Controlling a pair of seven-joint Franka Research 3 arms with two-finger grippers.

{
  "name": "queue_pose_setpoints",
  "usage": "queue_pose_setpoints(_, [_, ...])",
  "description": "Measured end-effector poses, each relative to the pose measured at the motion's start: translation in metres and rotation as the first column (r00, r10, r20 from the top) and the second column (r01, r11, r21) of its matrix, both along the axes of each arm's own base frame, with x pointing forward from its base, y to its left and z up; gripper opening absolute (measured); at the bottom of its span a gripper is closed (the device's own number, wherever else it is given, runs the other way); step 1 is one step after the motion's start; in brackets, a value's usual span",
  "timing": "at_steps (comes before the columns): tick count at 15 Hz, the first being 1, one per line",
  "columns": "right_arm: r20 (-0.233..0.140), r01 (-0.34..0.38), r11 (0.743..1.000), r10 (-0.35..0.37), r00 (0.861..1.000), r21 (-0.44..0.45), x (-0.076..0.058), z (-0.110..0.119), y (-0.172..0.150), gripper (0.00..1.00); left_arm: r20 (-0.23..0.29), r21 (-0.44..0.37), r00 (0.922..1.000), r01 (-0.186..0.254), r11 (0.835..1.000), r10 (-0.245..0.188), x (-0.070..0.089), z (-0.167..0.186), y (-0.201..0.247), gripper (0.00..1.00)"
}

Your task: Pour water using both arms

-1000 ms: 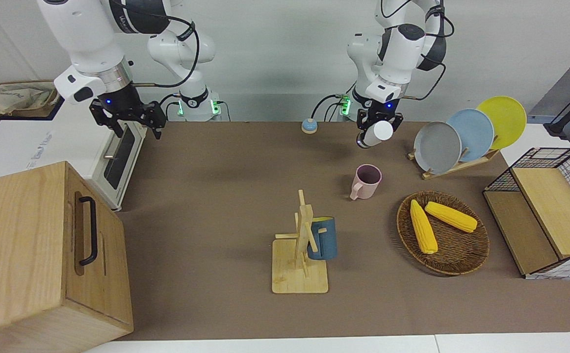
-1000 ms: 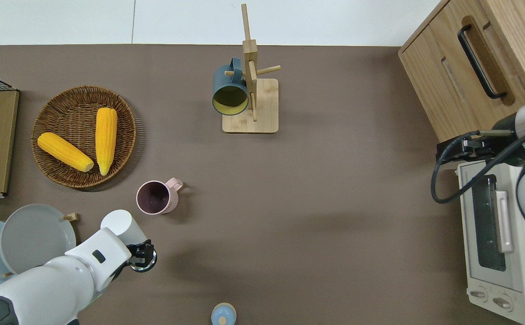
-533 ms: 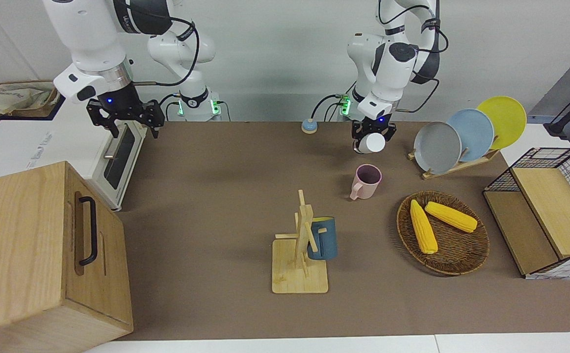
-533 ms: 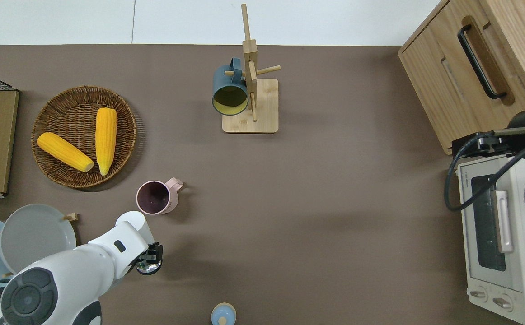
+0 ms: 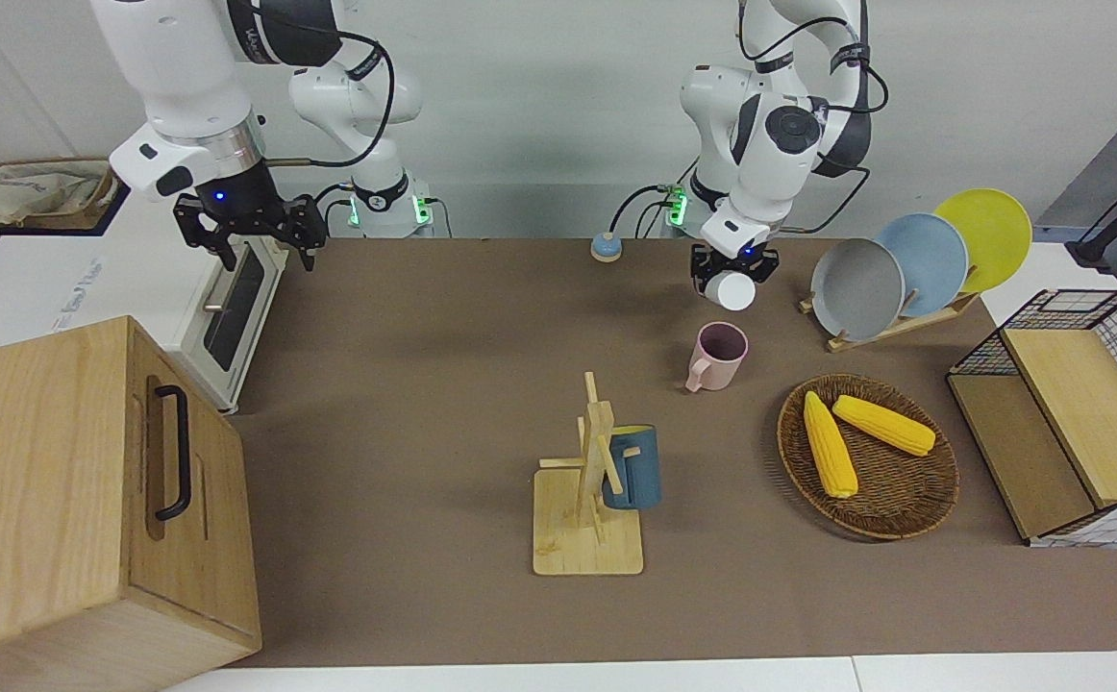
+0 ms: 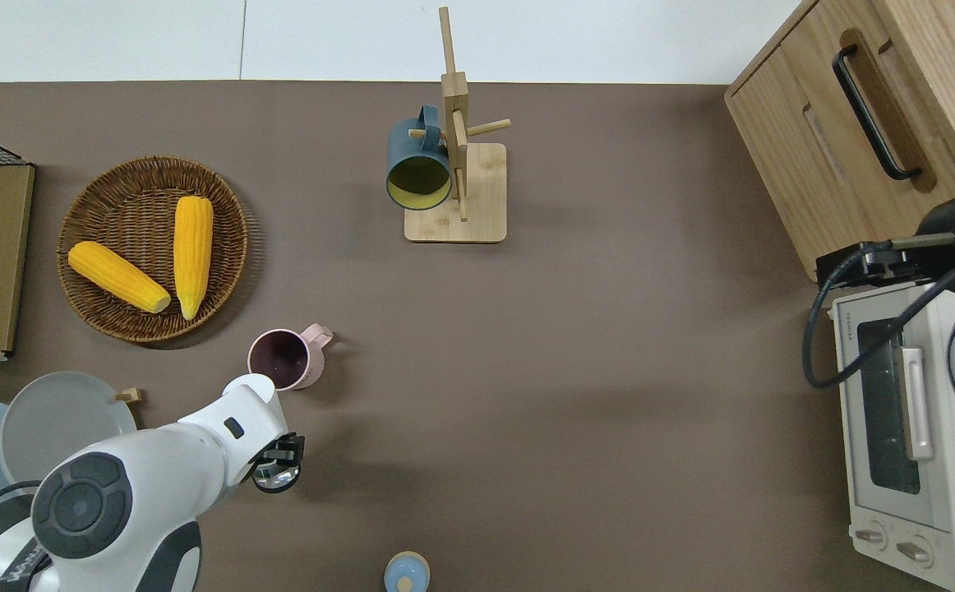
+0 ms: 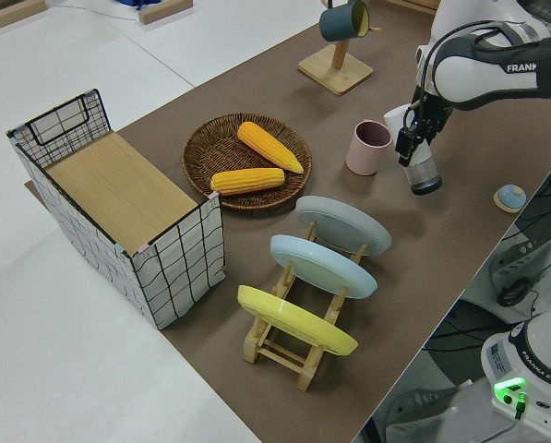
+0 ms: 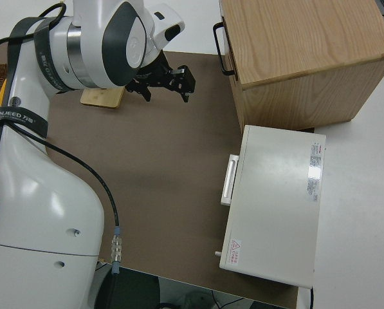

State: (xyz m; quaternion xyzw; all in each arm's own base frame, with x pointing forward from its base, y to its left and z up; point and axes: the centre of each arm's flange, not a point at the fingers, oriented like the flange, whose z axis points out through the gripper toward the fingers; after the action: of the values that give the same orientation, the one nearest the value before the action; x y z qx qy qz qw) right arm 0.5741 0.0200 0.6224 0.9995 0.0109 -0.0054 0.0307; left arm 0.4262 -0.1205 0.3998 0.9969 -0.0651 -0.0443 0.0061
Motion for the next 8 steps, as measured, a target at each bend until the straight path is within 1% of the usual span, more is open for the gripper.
queue_pose_setpoints(2, [0.003,0.000,1.000,0.000,1.000,0.000,0.000,0.001,0.000,0.99,-0.022,0.005,0.9998,0.004,1.000,-0.003,0.002,0.001,0.001,0.63])
queue_pose_setpoints(4, [0.005,0.000,1.000,0.000,1.000,0.000,0.000,0.002,0.000,0.99,-0.054,0.012,0.9985,0.009,1.000,-0.009,0.004,0.001,0.002,0.63])
queue_pose_setpoints(8, [0.005,0.000,1.000,0.000,1.000,0.000,0.000,0.002,0.000,0.99,-0.118,0.017,0.9930,0.006,1.000,-0.004,0.017,0.003,-0.001,0.63])
